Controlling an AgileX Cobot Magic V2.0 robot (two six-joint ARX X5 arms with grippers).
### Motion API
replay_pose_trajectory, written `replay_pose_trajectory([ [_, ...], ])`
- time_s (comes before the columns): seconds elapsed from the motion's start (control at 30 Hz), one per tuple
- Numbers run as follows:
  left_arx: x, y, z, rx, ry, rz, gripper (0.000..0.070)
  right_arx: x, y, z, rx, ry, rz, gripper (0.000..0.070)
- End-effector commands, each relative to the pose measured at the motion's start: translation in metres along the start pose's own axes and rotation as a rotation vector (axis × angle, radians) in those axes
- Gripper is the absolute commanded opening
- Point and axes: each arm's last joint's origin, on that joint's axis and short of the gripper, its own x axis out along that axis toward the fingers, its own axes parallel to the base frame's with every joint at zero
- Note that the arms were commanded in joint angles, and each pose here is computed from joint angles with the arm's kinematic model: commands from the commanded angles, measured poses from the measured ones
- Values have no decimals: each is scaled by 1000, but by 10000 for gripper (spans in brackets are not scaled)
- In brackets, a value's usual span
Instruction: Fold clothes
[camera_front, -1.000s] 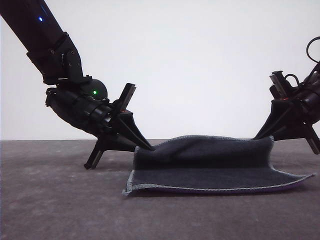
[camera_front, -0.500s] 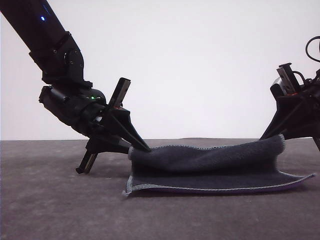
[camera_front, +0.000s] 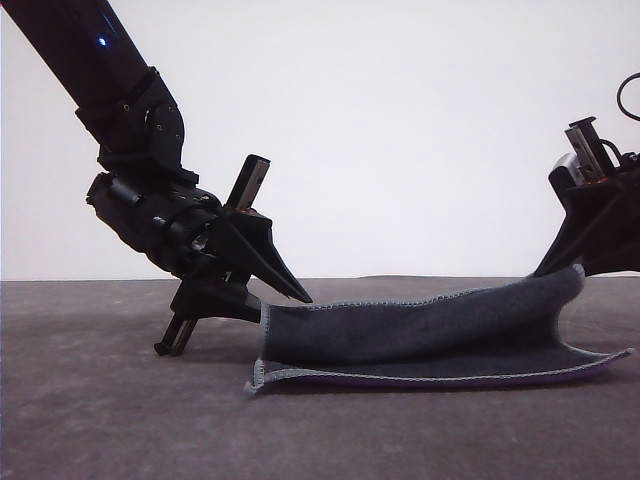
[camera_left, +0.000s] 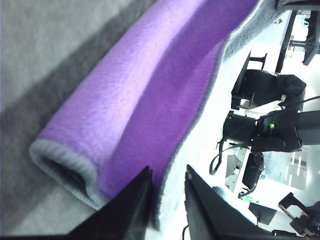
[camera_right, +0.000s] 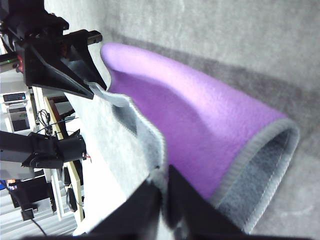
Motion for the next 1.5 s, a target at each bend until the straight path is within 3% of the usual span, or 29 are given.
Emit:
replay_pose_trajectory([
  [0.0, 1, 1, 0, 25, 5, -14, 222, -1, -4, 4, -14, 2, 3, 156],
  [0.13, 1, 1, -1, 21, 9, -15, 286, -2, -4, 3, -8, 5, 6, 386],
  [0.27, 1, 1, -2, 16, 19, -16, 286, -3, -4, 2, -4, 2, 11, 492],
  [0.43, -4, -6, -2, 35, 32, -30, 301, -6, -3, 4, -12, -10, 12, 568],
  [0.53, -14, -17, 3, 61, 30, -35, 325, -13, 7, 8, -52, -27, 19, 572],
  [0.67, -33, -37, 12, 115, 8, -33, 326, -28, 32, 9, -133, -67, 11, 572],
  [0.8, -55, -62, 23, 171, -26, 19, 326, -46, 60, 1, -190, -107, -56, 572],
  [0.87, -66, -73, 26, 188, -31, 103, 326, -56, 75, -7, -201, -129, -119, 572],
  [1.03, -92, -94, 30, 185, -35, 413, 326, -83, 113, -35, -218, -215, -329, 572],
  [1.23, -111, -105, 26, 108, -81, 759, 318, -99, 155, -74, -248, -322, -488, 574],
  [1.37, -120, -113, 19, 46, -118, 925, 315, -100, 162, -87, -293, -378, -518, 574],
  [1.47, -129, -126, 9, 17, -155, 1020, 314, -93, 151, -87, -268, -370, -514, 574],
])
